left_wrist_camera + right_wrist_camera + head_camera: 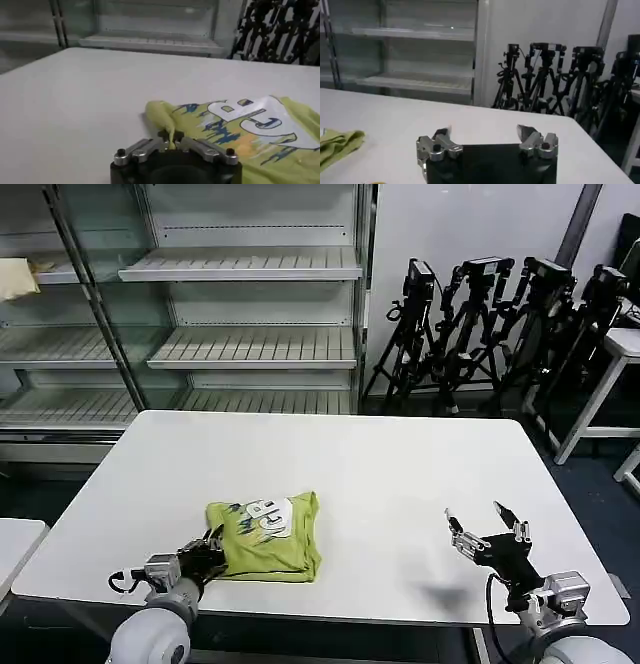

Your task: Fold and organize the clothes.

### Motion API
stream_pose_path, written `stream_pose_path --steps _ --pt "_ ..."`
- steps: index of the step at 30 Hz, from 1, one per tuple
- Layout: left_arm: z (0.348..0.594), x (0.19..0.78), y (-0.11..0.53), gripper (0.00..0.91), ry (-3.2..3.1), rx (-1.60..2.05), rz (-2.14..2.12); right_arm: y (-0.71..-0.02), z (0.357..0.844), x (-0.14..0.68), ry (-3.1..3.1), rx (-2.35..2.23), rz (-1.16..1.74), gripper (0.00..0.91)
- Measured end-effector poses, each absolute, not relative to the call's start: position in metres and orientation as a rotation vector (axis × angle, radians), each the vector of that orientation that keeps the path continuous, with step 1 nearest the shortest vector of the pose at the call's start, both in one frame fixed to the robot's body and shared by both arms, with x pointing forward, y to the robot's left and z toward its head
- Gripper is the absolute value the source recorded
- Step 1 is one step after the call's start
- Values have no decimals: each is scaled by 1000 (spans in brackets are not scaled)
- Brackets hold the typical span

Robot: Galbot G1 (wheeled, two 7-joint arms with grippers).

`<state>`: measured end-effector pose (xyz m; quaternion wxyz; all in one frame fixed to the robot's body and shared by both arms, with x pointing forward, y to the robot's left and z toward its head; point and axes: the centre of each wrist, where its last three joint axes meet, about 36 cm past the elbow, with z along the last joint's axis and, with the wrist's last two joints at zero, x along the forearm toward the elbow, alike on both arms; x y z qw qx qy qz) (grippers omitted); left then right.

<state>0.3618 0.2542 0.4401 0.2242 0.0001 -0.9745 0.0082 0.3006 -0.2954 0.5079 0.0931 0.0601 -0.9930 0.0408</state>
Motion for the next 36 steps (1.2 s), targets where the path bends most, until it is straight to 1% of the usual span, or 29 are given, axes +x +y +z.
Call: stream_pose_path --steps 4,7,13,17,21,24,26,29,32,36 --pt "451 364 280 10 -2724 32 -107 -293 507 303 -2950 185 112 907" --pt "464 366 311 10 -2744 78 -230 -291 505 305 -2950 187 105 907" --pt "505 364 381 10 -2756 185 -532 -288 502 310 -2947 205 105 907" --pt "541 358 418 10 -2737 227 -775 -287 501 313 -2945 214 106 907" --pt "572 352 431 10 -2693 217 -994 -287 498 314 -2938 223 108 907" --pt "588 346 424 10 -2666 206 -1130 -287 496 314 -2933 224 108 907" --pt "589 340 413 10 -2654 193 -1192 -287 495 314 -2929 223 111 907" --pt "579 330 387 10 -2648 180 -1258 -287 494 314 -2924 223 118 907" --pt "552 321 359 10 -2646 170 -1278 -287 494 314 -2923 225 120 907" --pt "500 313 311 10 -2665 101 -1222 -288 495 312 -2921 221 131 907"
